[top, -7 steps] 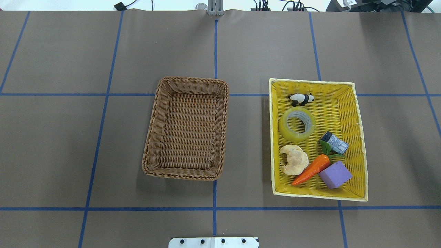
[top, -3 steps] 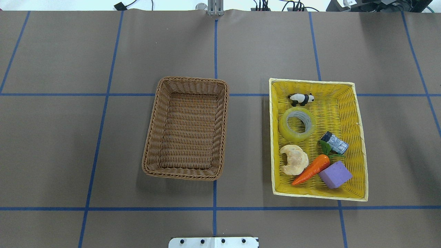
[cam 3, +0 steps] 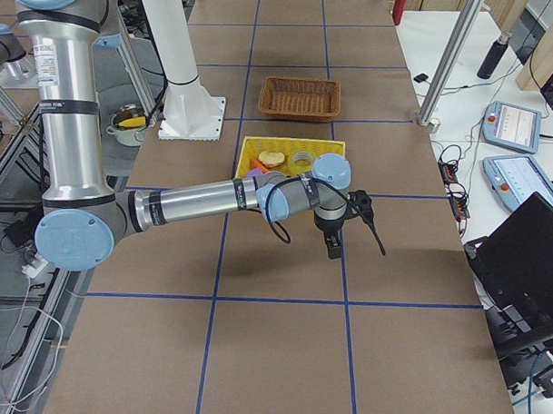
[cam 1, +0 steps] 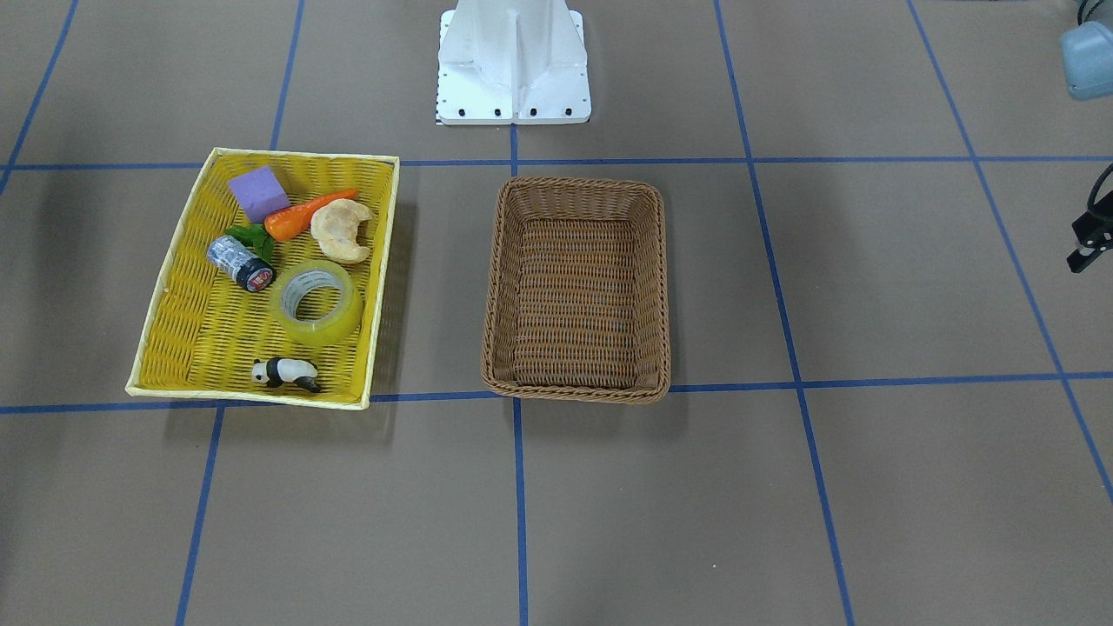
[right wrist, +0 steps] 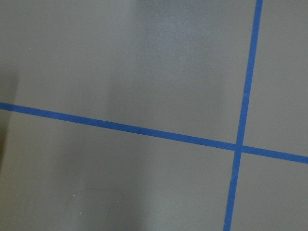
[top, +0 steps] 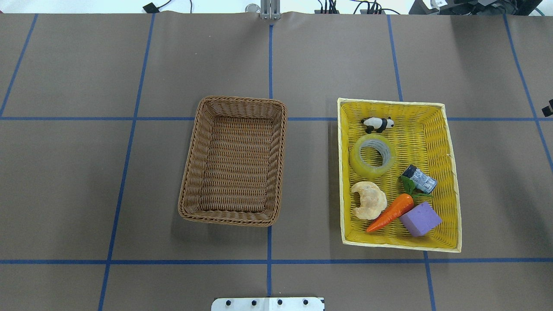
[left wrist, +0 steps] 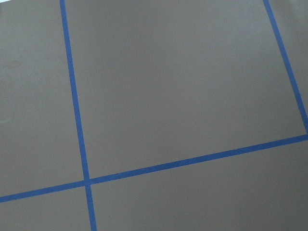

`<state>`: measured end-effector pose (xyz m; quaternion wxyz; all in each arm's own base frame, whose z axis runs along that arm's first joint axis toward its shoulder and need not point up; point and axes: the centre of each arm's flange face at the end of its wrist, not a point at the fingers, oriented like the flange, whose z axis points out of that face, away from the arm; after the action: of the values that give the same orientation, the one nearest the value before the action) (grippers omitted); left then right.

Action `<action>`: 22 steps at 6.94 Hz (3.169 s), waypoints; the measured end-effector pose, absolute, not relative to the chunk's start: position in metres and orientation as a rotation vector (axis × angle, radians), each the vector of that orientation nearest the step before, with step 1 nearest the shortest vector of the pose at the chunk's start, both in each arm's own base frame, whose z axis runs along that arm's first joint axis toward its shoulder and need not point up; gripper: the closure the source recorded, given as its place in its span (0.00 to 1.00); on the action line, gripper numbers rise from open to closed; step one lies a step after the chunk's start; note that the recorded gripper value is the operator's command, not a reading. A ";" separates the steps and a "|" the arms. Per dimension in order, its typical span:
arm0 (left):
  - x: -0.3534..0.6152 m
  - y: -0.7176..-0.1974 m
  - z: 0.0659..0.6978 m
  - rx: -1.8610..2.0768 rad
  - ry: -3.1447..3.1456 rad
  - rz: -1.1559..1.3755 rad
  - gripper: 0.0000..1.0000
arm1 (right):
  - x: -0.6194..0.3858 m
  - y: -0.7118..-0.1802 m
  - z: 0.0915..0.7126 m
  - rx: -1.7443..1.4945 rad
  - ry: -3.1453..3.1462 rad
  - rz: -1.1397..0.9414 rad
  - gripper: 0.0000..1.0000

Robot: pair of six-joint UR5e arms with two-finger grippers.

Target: Move tape to another basket

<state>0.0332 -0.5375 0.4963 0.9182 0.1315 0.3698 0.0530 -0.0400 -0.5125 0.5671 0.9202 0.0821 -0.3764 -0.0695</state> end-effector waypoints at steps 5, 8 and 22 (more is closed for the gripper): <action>0.035 -0.532 0.509 0.231 0.792 0.103 0.02 | -0.137 -0.504 0.496 0.193 -0.895 -0.073 0.00; 0.035 -0.532 0.514 0.221 0.793 0.098 0.02 | -0.244 -0.501 0.423 0.146 -0.977 -0.067 0.01; 0.034 -0.527 0.518 0.216 0.793 0.100 0.02 | -0.355 -0.485 0.398 0.127 -0.959 -0.164 1.00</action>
<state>0.0345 -0.5274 0.5179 0.9155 0.1050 0.3852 0.0485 -0.3549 -0.4847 0.3976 0.8821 0.0610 -0.4604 -0.0786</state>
